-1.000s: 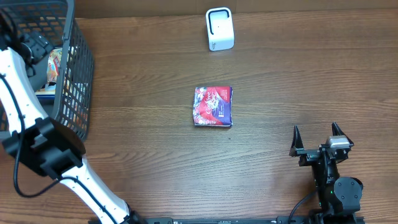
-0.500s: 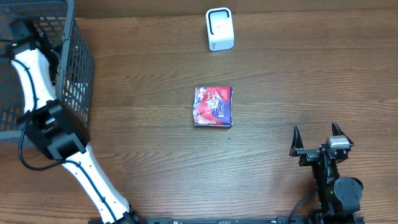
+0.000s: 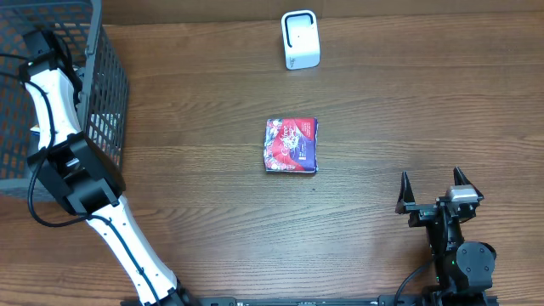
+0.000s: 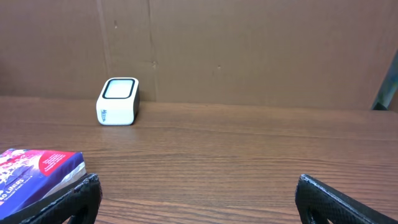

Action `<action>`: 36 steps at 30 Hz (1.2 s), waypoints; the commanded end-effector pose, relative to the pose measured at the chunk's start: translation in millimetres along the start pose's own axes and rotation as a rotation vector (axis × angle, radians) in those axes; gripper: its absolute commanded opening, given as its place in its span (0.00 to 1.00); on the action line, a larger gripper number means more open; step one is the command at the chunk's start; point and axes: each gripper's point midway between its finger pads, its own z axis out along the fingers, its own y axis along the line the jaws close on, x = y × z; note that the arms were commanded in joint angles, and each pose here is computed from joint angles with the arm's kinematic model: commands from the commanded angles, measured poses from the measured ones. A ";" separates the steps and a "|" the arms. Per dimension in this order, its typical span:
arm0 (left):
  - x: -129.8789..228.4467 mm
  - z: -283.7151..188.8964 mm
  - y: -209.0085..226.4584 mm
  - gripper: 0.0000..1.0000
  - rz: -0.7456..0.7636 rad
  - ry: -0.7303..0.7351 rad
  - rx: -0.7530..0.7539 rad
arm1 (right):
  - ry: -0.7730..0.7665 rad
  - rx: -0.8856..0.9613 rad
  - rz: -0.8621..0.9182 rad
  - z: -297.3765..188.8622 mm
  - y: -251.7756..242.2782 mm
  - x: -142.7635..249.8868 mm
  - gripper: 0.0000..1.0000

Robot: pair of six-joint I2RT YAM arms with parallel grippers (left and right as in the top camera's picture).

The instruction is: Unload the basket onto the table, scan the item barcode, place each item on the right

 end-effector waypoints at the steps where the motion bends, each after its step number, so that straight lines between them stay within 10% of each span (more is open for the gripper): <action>1: 18.1 33.2 15.4 1.00 -0.001 0.056 -0.064 | -0.005 0.000 0.004 0.1 -0.4 1.4 1.00; 10: 48.9 52.8 57.9 0.98 -0.001 0.140 -0.332 | -0.005 0.000 0.004 0.1 -0.4 1.4 1.00; 12: 51.5 53.0 58.4 0.85 0.002 0.153 -0.326 | -0.005 0.000 0.004 0.1 -0.4 1.4 1.00; 17: 58.6 55.8 43.6 0.04 -0.007 0.187 -0.233 | -0.005 0.000 0.004 0.1 -0.4 1.4 1.00; 27: 43.2 23.7 5.6 0.04 -0.028 0.176 -0.002 | -0.005 0.000 0.004 0.1 -0.4 1.4 1.00; 36: -27.5 -109.6 -75.0 0.04 0.040 -0.067 0.632 | -0.005 0.000 0.004 0.1 -0.4 1.4 1.00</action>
